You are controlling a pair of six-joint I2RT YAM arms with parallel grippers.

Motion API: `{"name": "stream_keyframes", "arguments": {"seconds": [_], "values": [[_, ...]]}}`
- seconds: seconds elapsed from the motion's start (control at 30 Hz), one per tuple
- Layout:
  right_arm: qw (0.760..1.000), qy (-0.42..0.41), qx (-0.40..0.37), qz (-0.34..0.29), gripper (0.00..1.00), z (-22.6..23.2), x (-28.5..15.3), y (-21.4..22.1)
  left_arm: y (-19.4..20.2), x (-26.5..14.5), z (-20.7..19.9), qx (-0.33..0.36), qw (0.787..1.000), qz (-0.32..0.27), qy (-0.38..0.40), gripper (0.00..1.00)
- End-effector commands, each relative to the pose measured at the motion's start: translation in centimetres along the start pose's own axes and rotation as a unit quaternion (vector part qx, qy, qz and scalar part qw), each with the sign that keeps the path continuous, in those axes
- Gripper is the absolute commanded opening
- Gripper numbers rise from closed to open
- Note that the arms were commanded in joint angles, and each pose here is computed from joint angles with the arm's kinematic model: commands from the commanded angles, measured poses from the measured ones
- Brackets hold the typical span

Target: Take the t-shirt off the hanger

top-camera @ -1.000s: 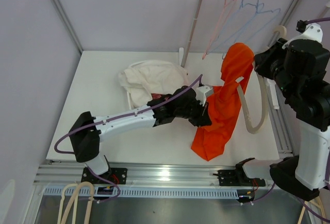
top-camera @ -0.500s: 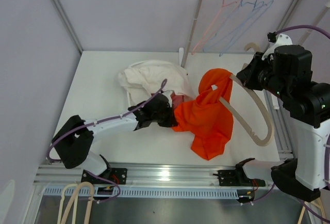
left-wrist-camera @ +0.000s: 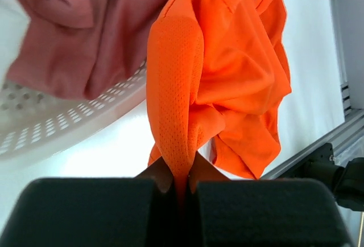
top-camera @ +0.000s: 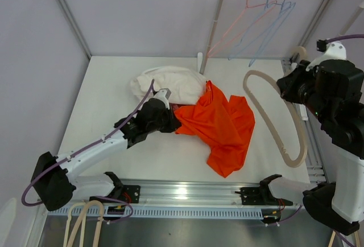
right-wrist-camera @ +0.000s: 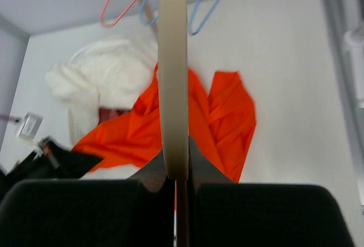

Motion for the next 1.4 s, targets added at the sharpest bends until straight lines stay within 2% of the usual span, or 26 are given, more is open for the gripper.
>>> {"name": "stream_keyframes", "arguments": {"seconds": [0.0,0.07,0.1,0.17,0.23,0.27,0.33,0.37,0.43,0.57,0.6,0.67,0.7,0.73,0.83,0.93,1.03,1.07,1.1,1.17,1.2,1.23,1.3,1.37], "values": [[0.985,0.075,0.045,-0.148,0.0,-2.7,-3.2,-3.0,-2.6,-2.2,-0.8,0.013,0.999,-0.033,-0.013,0.01],[0.975,0.102,0.055,-0.192,0.0,-3.4,-3.0,-3.7,-4.4,-3.8,-2.4,0.034,0.998,-0.059,0.009,0.01],[0.97,0.103,0.063,-0.209,0.0,-3.7,-3.6,-3.8,-6.6,-5.2,-3.9,0.044,0.994,-0.089,0.039,0.01],[0.964,0.118,0.071,-0.229,0.0,-3.9,-3.2,-4.2,-9.3,-6.9,-5.9,0.065,0.986,-0.131,0.083,0.01],[0.962,0.132,0.068,-0.231,0.0,-3.9,-2.1,-4.1,-10.9,-7.7,-6.7,0.089,0.982,-0.145,0.087,0.01],[0.956,0.151,0.07,-0.24,0.0,-4.2,-1.8,-4.2,-14.3,-9.4,-8.6,0.095,0.974,-0.18,0.096,0.01],[0.949,0.17,0.074,-0.257,0.0,-4.3,-0.5,-4.4,-16.3,-9.1,-8.4,0.112,0.973,-0.198,0.048,0.01],[0.94,0.19,0.078,-0.271,0.0,-4.6,-0.1,-4.6,-19.2,-9.9,-9.4,0.113,0.966,-0.23,0.041,0.01],[0.934,0.191,0.073,-0.294,0.0,-4.2,1.5,-5.0,-22.1,-10.5,-9.4,0.113,0.959,-0.259,0.027,0.01],[0.92,0.199,0.082,-0.329,0.0,-3.6,3.4,-6.4,-27.9,-11.4,-7.3,0.097,0.943,-0.318,-0.008,0.01],[0.919,0.194,0.082,-0.334,0.0,-3.4,3.8,-6.8,-30.1,-12.7,-7.8,0.101,0.931,-0.35,-0.005,0.01],[0.914,0.191,0.091,-0.347,0.0,-3.2,4.9,-8.0,-32.1,-12.7,-6.9,0.109,0.923,-0.368,-0.031,0.01],[0.913,0.188,0.092,-0.351,0.0,-3.1,5.3,-8.4,-34.5,-16.7,-8.0,0.124,0.897,-0.423,-0.035,0.01],[0.913,0.183,0.096,-0.352,0.0,-3.0,5.8,-8.8,-35.5,-14.3,-7.3,0.131,0.899,-0.414,-0.059,0.01],[0.907,0.194,0.098,-0.359,0.0,-3.6,7.5,-10.4,-38.6,-16.6,-6.9,0.146,0.864,-0.474,-0.085,0.01],[0.9,0.201,0.099,-0.374,0.0,-4.8,9.2,-11.7,-39.7,-18.0,-5.4,0.146,0.843,-0.506,-0.11,0.01],[0.901,0.188,0.095,-0.38,0.0,-6.3,11.3,-13.1,-39.7,-22.2,-4.8,0.138,0.812,-0.549,-0.141,0.01],[0.909,0.165,0.092,-0.371,0.0,-6.3,12.1,-13.4,-38.9,-21.9,-4.1,0.14,0.816,-0.538,-0.157,0.01],[0.904,0.172,0.093,-0.38,0.0,-7.5,12.0,-14.5,-38.6,-22.2,-3.5,0.134,0.813,-0.539,-0.178,0.01],[0.916,0.155,0.083,-0.36,0.0,-8.0,14.4,-15.0,-37.3,-20.7,-1.7,0.126,0.821,-0.515,-0.211,0.01],[0.913,0.152,0.082,-0.371,0.0,-8.3,14.4,-15.9,-36.5,-19.1,-0.4,0.121,0.828,-0.497,-0.23,0.01],[0.916,0.156,0.078,-0.362,0.0,-8.7,15.8,-16.1,-36.4,-19.3,1.0,0.104,0.823,-0.497,-0.254,0.01],[0.919,0.151,0.065,-0.358,0.0,-8.8,16.7,-16.7,-34.8,-17.7,3.2,0.074,0.846,-0.464,-0.253,0.01],[0.919,0.143,0.055,-0.364,0.0,-8.6,17.4,-17.7,-33.9,-17.2,4.7,0.054,0.857,-0.442,-0.258,0.01]]}}
Point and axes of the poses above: each gripper's point midway between its finger pads, its own x axis out along the fingers, its own z axis along the line the jaws close on, y = z × x, the point moved 7 cm from there along -x, back along the fingers, and after that the axes turned 8 degrees about x, right-handed, at the moved point
